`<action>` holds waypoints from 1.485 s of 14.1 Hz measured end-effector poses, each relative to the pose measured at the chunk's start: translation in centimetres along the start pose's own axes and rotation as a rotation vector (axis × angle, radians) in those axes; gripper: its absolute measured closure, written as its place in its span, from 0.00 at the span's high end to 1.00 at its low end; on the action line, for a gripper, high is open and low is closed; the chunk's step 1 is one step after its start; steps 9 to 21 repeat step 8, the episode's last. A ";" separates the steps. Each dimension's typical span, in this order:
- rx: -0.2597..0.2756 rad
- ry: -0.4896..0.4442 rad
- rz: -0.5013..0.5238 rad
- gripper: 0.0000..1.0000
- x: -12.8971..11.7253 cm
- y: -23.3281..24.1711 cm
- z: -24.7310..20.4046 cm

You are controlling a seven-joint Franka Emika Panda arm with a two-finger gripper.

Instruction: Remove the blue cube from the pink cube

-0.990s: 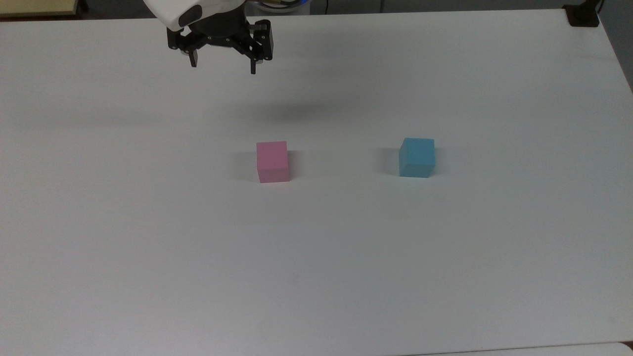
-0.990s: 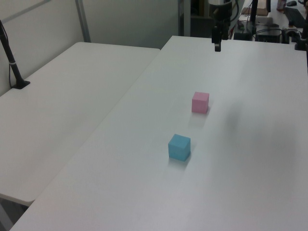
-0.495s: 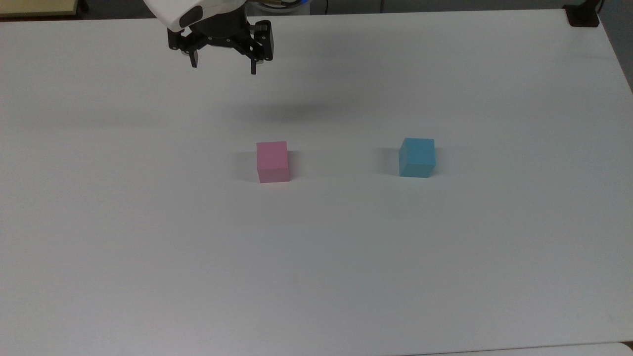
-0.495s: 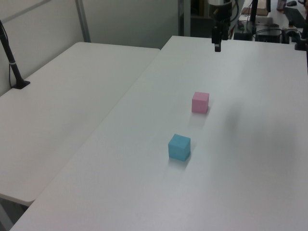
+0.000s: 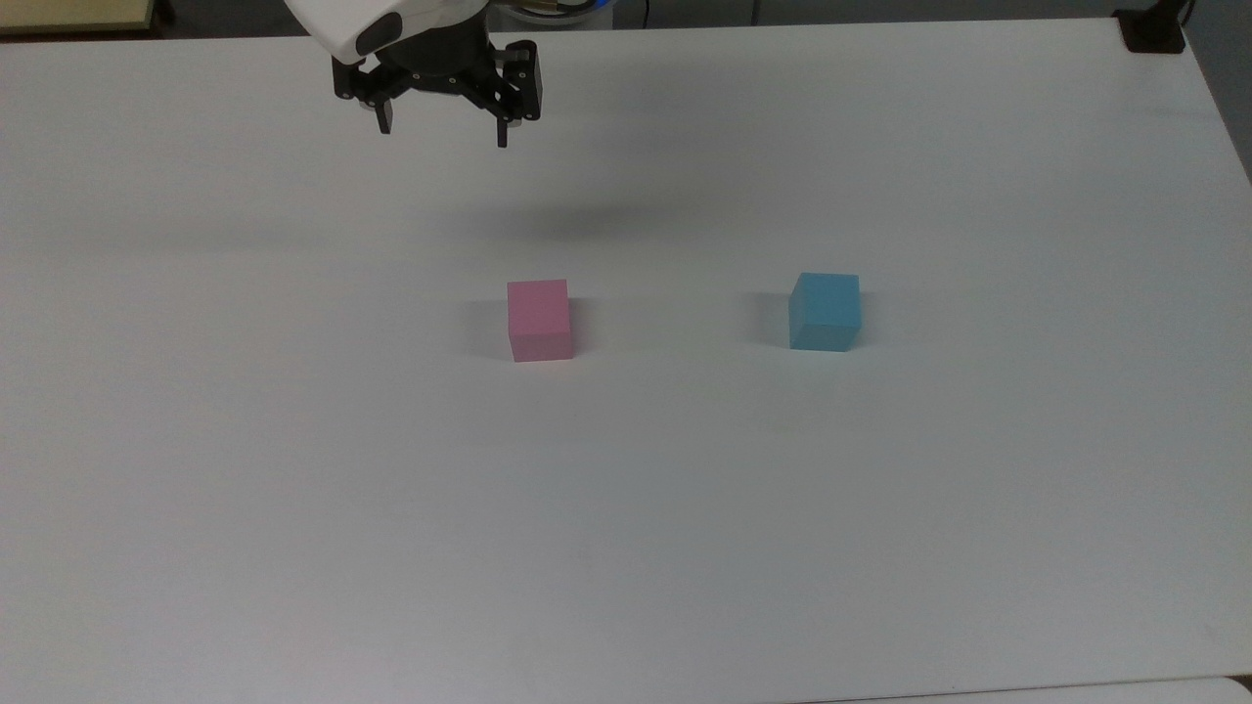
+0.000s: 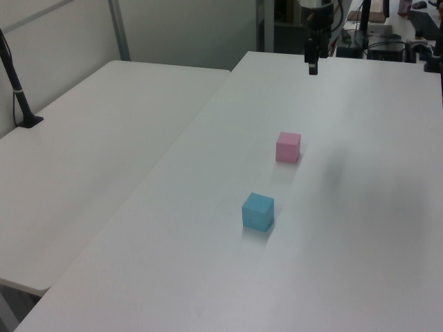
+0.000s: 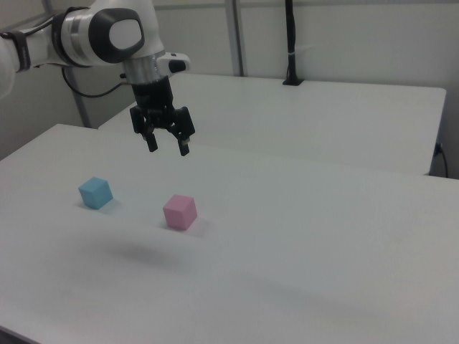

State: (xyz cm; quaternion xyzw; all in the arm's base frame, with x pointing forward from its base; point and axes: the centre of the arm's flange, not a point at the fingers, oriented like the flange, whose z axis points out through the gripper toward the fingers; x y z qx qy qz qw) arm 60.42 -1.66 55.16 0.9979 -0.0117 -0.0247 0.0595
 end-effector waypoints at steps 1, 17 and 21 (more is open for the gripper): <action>0.000 0.000 0.000 1.00 0.0 0.0 0.0; -0.001 -0.005 -0.005 1.00 0.1 -0.3 0.3; -0.001 -0.005 -0.005 1.00 0.1 -0.3 0.3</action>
